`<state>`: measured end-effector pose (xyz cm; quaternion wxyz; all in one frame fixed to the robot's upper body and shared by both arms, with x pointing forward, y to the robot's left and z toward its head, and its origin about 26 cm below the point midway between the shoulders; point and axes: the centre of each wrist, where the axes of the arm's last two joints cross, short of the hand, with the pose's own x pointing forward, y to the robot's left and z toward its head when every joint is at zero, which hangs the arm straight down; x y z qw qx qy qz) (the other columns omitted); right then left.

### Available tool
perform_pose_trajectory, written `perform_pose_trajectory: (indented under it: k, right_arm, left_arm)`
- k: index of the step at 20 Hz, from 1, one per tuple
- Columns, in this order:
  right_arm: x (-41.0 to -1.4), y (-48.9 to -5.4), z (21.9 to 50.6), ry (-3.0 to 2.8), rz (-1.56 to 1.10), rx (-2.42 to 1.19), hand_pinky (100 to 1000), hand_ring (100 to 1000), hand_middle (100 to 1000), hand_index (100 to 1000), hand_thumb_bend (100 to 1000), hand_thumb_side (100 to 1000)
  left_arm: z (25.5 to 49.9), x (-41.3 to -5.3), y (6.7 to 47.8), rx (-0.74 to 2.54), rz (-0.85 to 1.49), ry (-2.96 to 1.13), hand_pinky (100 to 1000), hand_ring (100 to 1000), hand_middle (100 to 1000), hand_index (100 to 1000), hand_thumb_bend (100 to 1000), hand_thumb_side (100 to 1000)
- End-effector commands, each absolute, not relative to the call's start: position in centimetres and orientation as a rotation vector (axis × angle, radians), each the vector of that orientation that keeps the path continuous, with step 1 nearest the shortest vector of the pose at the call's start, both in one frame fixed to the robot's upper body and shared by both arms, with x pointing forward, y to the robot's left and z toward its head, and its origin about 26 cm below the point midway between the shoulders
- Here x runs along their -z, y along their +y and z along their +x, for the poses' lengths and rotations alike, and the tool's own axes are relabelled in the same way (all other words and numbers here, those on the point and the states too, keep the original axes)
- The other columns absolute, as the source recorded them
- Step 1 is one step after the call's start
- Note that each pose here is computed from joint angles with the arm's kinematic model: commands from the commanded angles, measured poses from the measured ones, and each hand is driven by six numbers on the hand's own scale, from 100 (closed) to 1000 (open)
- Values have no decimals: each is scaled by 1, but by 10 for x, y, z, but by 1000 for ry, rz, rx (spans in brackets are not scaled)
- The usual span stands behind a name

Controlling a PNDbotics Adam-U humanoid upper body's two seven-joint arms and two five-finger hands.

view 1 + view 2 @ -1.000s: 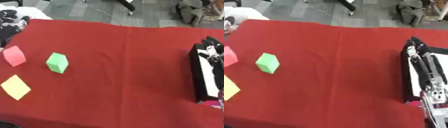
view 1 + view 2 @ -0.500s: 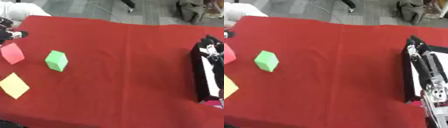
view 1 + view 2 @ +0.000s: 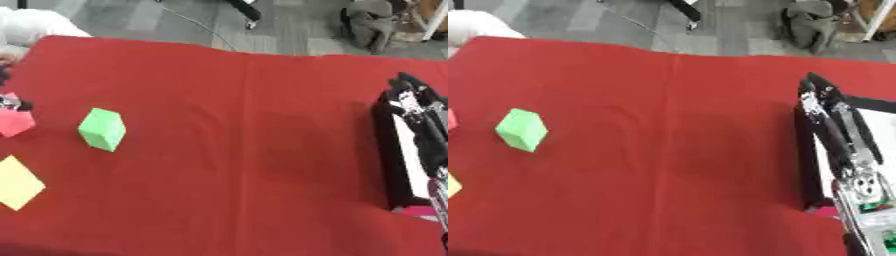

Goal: Pick up the objects with one hand, pass them to the other hand, and then place them into the box on the other side of the table.

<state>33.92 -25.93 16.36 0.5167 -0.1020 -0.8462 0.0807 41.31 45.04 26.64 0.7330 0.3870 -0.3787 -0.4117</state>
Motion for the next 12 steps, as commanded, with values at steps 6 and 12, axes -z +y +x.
perform_pose_trajectory:
  k: [6,12]
  right_arm:
    - [-175,-261,339,-2060,-257,-219,889,1000,882,936,100,765]
    - [-175,-261,339,-2061,-253,-213,889,1000,881,935,100,768]
  left_arm:
    - [413,-284,462,889,1045,-708,1000,962,845,892,510,100]
    - [419,-271,468,845,1160,-603,1000,961,848,891,516,100]
